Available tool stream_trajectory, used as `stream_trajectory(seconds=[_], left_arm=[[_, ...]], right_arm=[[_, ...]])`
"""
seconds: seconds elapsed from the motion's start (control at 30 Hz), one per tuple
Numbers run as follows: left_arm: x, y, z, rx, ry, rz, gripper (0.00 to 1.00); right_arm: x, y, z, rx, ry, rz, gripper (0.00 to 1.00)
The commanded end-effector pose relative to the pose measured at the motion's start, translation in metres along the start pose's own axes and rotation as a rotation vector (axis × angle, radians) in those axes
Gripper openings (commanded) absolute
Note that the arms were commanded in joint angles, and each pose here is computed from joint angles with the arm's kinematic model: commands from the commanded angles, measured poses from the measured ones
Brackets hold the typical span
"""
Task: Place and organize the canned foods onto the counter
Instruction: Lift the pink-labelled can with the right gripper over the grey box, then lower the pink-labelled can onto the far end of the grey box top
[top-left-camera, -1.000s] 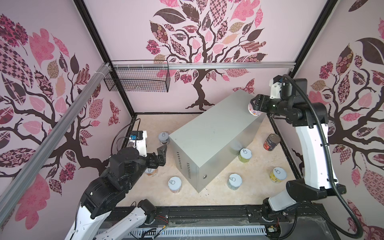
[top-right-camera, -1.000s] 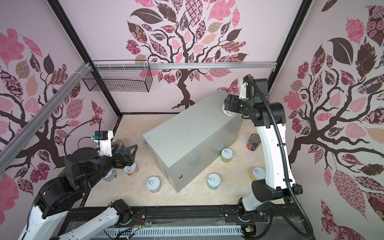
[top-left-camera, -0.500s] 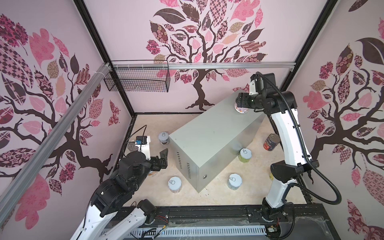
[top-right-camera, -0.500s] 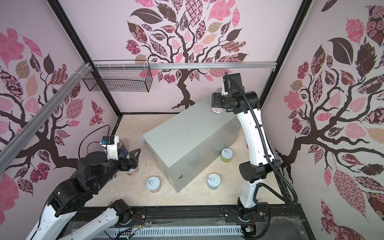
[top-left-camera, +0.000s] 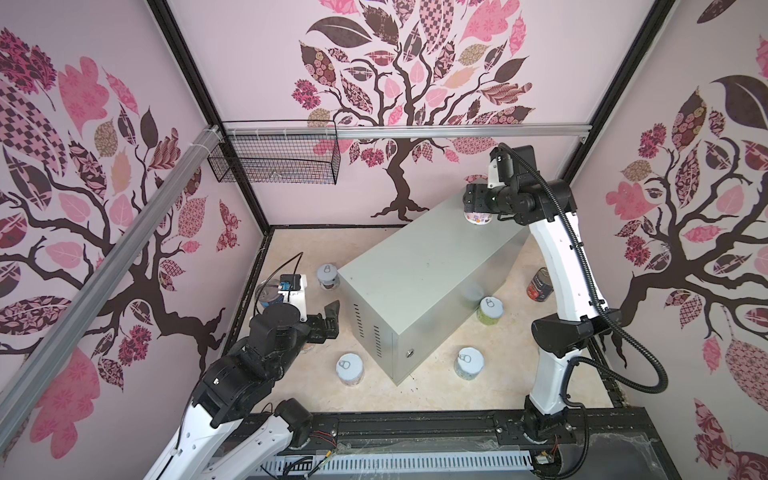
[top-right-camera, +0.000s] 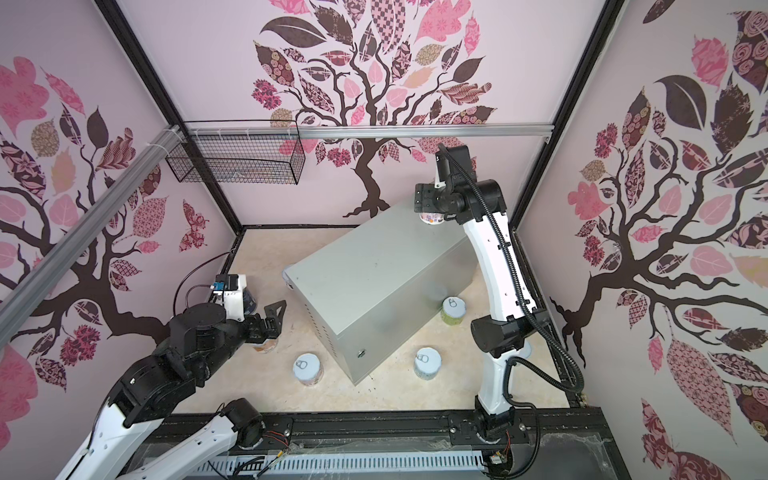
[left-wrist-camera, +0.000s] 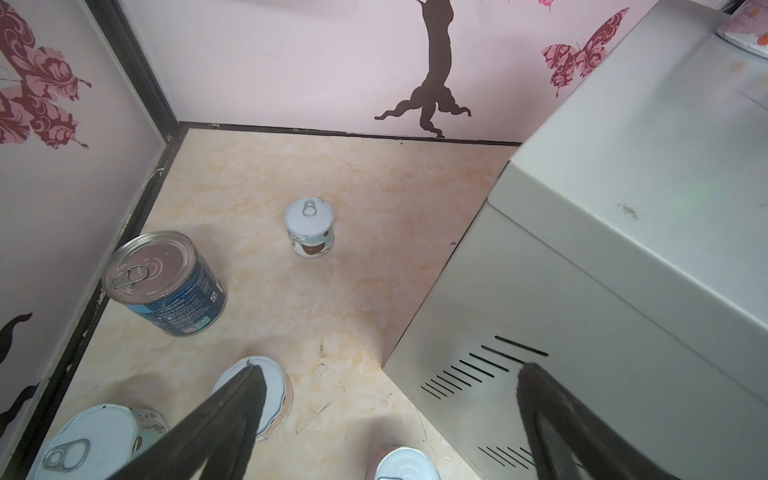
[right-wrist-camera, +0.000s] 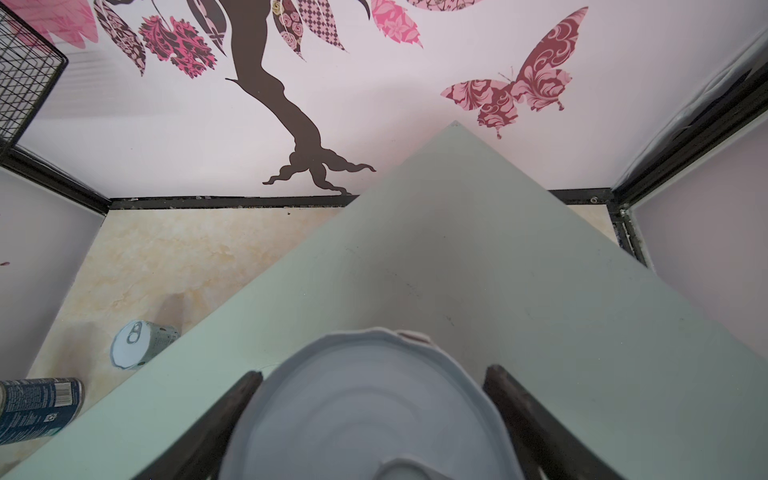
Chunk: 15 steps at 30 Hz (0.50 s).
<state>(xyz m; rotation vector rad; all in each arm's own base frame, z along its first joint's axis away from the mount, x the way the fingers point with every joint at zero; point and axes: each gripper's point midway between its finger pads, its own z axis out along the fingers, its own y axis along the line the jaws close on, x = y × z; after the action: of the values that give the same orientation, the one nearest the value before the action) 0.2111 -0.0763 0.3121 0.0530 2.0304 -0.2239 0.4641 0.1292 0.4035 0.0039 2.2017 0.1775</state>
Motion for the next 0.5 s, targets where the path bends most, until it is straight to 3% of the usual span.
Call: stream_trajectory(seconds=[0.0,0.1,0.47], left_arm=[[0.003,0.0,0.003,0.001,-0.005,-0.012,0.98],[0.004,0.001,0.004,-0.004,-0.002,-0.011,0.98],[0.019,0.001,0.009,0.001,0.028,-0.038,0.98]], right_arm=[[-0.009,0.006,0.002,-0.017,-0.036,0.0,0.92],[-0.014,0.01,-0.004,-0.047,-0.061,0.009,1.0],[-0.005,0.011,-0.027,-0.086,-0.088,0.002,1.0]])
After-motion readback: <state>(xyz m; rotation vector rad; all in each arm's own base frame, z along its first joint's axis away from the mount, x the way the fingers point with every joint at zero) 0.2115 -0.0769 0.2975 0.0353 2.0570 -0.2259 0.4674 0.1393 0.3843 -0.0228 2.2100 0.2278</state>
